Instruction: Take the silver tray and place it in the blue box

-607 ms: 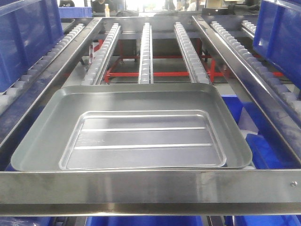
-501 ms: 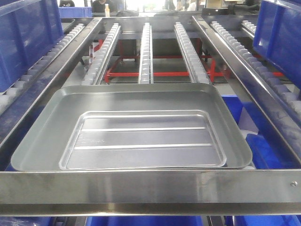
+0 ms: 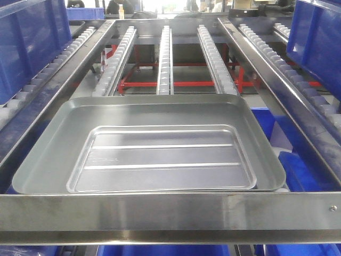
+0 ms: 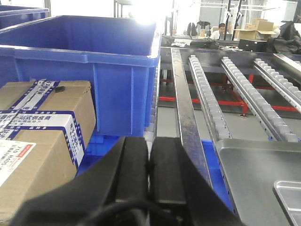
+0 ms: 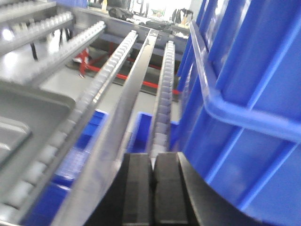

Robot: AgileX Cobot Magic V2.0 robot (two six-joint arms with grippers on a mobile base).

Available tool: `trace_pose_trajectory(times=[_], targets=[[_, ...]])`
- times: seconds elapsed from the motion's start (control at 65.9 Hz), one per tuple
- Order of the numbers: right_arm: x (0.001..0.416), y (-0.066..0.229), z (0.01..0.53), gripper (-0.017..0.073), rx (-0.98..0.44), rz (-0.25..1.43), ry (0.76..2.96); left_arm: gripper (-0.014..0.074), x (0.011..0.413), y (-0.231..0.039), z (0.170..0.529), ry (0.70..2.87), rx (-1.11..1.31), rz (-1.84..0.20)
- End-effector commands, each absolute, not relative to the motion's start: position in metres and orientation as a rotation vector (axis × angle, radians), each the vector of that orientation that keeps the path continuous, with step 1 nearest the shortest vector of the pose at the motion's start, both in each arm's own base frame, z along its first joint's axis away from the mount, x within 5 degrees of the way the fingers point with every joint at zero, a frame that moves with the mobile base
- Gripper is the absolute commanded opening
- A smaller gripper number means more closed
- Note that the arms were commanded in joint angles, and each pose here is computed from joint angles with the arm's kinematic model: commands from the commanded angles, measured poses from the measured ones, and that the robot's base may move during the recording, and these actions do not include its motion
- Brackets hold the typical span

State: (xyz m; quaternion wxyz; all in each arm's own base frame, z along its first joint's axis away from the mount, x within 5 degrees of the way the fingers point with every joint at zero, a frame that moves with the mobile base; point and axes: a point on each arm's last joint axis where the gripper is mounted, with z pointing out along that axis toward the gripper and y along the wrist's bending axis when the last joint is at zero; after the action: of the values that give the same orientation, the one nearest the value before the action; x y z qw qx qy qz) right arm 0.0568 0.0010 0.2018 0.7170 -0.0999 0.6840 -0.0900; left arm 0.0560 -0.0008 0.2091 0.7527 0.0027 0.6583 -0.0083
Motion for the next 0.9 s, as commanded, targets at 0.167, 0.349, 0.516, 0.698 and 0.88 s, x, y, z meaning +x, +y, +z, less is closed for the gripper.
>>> trace_pose_trajectory(times=[0.167,0.349,0.516,0.698,0.88], targets=[[0.052,0.004,0.221,0.0054,-0.302,-0.292,1.327,-0.0009,0.053,-0.001,0.215,1.324,0.001,-0.023],[0.050,0.003,0.232,0.0054,-0.120,-0.077,1.294,-0.0009,0.053,-0.001,0.224,1.342,0.001,-0.023],[0.054,0.000,0.256,0.0054,-0.028,-0.014,1.473,-0.0009,0.055,-0.001,0.250,1.490,-0.014,-0.046],[0.079,-0.002,0.289,0.0054,-0.003,-0.027,1.730,-0.0009,0.075,-0.007,0.290,1.751,-0.098,-0.202],[0.127,0.002,0.303,0.0054,0.085,0.067,2.090,-0.0009,0.113,-0.011,0.309,2.009,-0.092,-0.213]])
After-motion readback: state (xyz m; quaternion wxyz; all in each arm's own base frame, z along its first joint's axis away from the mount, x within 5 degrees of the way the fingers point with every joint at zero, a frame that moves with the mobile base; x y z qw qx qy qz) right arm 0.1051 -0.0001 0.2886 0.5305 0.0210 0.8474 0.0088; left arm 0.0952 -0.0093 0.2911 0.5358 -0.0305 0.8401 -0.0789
